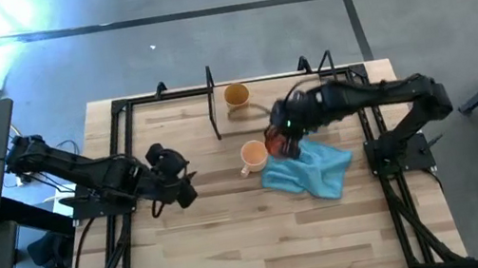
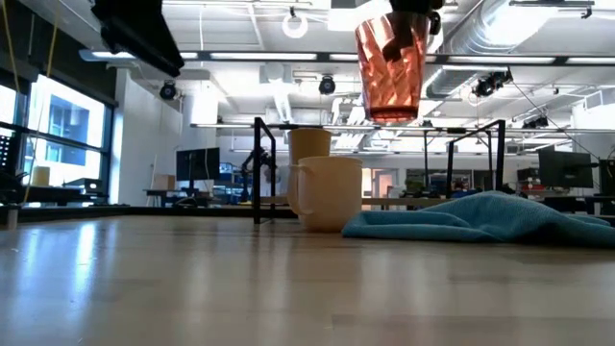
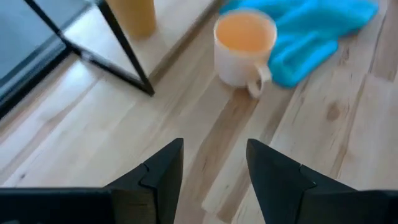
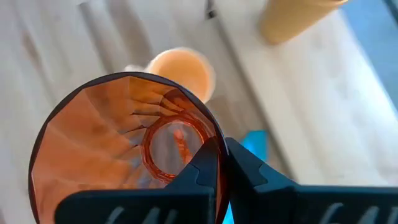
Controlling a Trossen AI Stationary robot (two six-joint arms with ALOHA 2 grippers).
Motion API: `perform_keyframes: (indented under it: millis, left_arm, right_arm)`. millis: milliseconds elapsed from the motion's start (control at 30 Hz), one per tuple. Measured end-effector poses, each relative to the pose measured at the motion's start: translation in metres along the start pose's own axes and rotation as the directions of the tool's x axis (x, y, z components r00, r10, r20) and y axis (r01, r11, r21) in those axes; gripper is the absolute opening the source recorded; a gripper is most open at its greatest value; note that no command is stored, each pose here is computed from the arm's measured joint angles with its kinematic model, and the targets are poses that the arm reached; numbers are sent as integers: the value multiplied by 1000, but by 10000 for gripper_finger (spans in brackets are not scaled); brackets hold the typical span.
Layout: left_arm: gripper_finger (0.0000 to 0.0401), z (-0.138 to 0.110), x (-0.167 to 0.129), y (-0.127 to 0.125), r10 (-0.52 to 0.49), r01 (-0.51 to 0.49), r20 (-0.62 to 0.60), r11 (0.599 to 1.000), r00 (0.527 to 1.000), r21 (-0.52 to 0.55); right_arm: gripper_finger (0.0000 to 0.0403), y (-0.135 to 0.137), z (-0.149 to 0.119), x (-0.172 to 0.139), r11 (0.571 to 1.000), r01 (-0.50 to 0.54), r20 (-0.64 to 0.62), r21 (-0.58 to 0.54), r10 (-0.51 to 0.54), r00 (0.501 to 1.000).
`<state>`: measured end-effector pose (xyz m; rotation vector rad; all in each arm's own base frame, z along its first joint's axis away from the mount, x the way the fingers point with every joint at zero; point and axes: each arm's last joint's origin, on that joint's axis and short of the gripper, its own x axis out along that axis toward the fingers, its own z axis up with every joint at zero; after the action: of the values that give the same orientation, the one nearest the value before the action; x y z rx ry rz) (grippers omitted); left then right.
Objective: Stack small to large cups/mugs on shelf
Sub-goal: Put the orange cup on the shelf
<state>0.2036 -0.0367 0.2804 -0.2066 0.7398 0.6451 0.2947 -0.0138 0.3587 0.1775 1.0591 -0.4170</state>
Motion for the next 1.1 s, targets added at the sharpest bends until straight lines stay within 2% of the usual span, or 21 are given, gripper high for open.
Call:
perform_keyframes:
  millis: [233, 533, 667, 867, 1100]
  left_arm:
    - [165, 4, -8, 6, -10, 12, 62, 999, 998, -40]
    - [165, 4, -8, 5, -10, 14, 67, 998, 998, -68]
    - [165, 4, -8, 5, -6, 12, 71, 997, 997, -79]
    - [165, 6, -8, 5, -1, 10, 92, 994, 996, -107]
    - [165, 9, -8, 3, -16, 32, 120, 990, 993, -134]
  right_arm:
    - [0, -56, 11, 1, 998, 50, 10, 42, -51, 999]
    - [0, -121, 23, 10, 995, 7, 66, 104, -14, 998]
    - [0, -146, 23, 17, 990, -7, 53, 142, 0, 999]
    - [0, -175, 26, 42, 979, -58, 23, 194, 54, 998]
    - [0, -187, 33, 71, 975, -110, 22, 193, 107, 994]
